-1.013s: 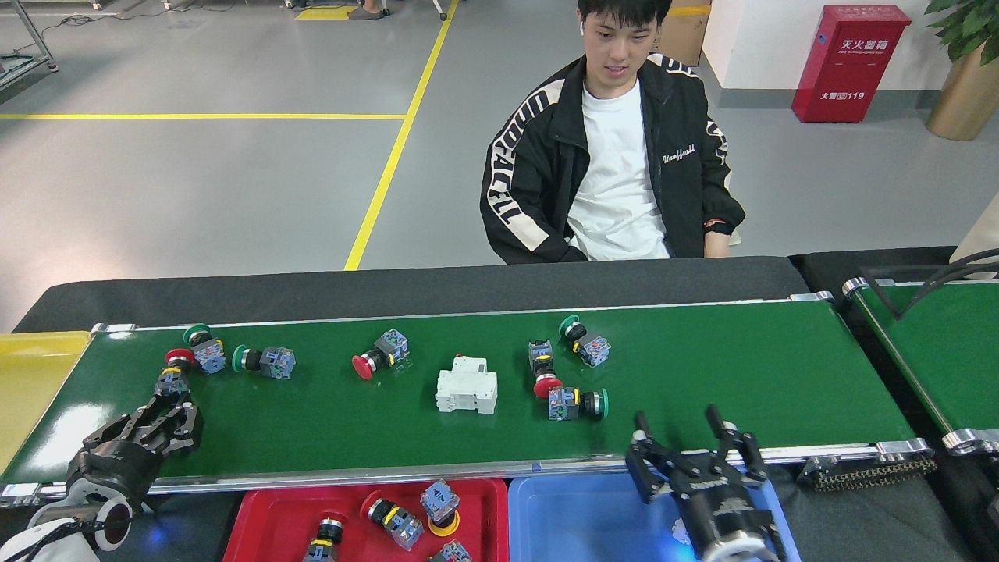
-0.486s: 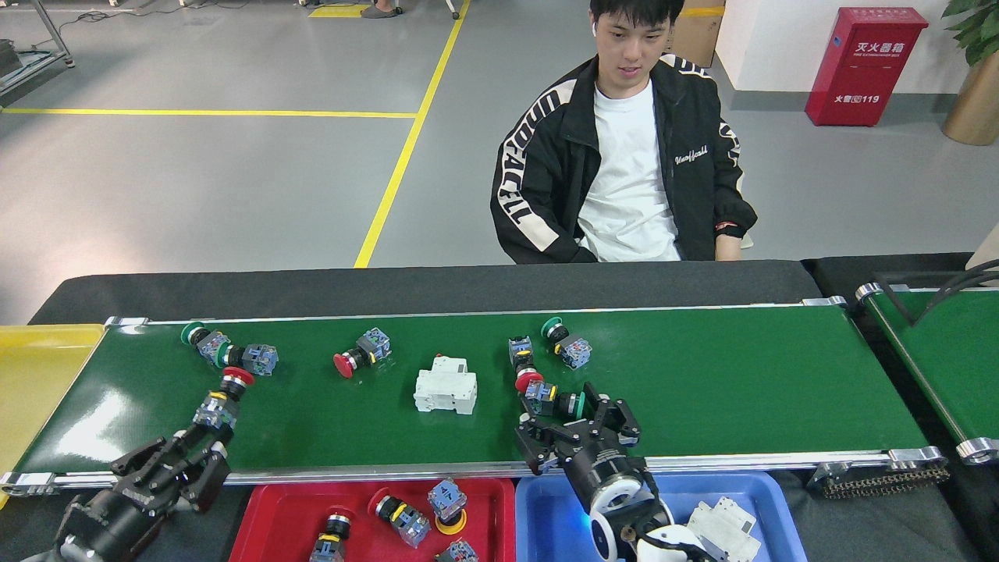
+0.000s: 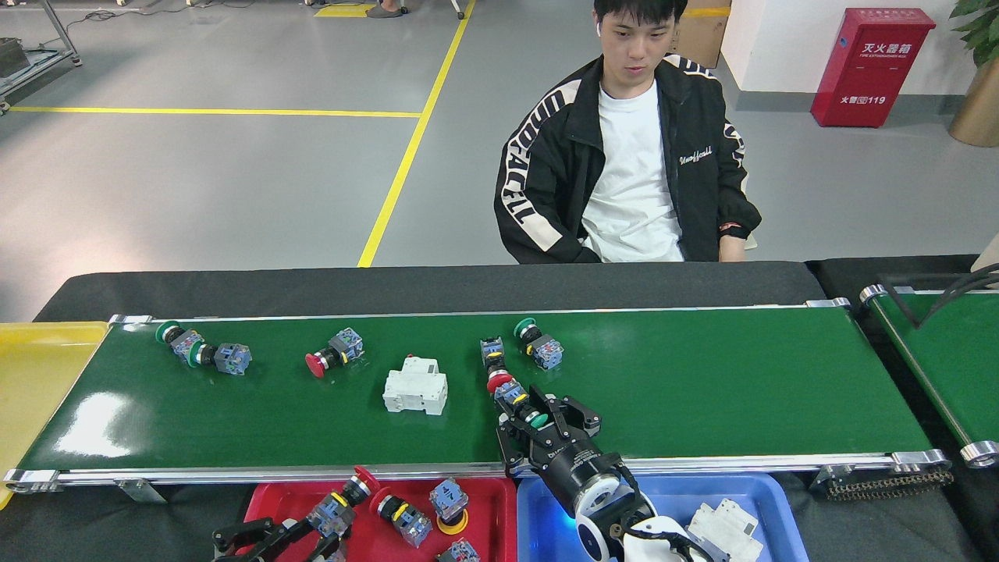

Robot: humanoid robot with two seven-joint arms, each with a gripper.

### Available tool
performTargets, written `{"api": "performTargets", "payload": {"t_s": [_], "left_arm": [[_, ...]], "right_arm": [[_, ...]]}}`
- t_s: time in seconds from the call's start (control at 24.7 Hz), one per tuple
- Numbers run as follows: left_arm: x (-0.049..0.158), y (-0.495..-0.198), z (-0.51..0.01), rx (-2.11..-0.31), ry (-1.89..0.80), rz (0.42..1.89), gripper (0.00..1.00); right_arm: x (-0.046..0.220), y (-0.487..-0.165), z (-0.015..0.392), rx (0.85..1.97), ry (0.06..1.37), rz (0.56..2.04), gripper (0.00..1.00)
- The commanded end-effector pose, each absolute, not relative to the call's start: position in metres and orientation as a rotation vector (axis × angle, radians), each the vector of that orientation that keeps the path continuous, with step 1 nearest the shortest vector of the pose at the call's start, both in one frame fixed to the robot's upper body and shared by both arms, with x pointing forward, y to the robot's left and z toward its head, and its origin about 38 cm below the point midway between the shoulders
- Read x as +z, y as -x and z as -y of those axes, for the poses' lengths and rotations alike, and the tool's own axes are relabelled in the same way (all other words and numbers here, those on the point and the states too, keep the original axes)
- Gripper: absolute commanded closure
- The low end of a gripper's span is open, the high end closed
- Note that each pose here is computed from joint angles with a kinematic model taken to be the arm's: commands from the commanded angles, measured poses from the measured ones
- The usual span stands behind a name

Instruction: Pick switch part from conveyor to tray

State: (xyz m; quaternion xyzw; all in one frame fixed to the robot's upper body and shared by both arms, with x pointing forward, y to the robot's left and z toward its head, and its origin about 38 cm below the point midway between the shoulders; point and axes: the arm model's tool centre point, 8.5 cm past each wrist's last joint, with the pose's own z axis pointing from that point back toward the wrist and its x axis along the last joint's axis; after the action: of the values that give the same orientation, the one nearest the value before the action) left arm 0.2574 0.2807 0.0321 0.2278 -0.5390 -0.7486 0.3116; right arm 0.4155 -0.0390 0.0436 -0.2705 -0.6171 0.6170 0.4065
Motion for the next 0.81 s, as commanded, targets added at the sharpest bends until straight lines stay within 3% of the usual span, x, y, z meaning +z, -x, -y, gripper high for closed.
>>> {"api": "performTargets", "payload": {"t_s": [0.0,0.2,0.32,0.36,0.45,0.77], "left_arm": [[0.036,-0.258,-0.274,-1.942,-0.615,1.465,0.05],[0.034,-0.252,-0.282,-1.904,-0.624,1.445,0.02],[0.039,-0.255,-0.301,-1.793,-0.702,1.428,0.02],[0.041,-0.256,-0.311,-1.746,-0.741,1.408,0.02],[0.045,-0.257,-0.329,-1.65,-0.815,1.372,0.02],[0.037,-0.273,-0.352,-1.472,-0.876,1.211,0.02]], "right_arm": [[0.062,-0.419,0.045,1.555,0.693,1.643,0.95],[0.073,-0.376,0.072,1.583,0.616,1.803,0.95],[0.079,-0.33,0.087,1.628,0.445,1.964,0.91],[0.078,-0.32,0.086,1.635,0.404,1.993,0.8],[0.074,-0.315,0.082,1.628,0.375,1.983,0.0],[0.081,-0.332,0.054,1.588,0.341,1.976,0.01]]}}
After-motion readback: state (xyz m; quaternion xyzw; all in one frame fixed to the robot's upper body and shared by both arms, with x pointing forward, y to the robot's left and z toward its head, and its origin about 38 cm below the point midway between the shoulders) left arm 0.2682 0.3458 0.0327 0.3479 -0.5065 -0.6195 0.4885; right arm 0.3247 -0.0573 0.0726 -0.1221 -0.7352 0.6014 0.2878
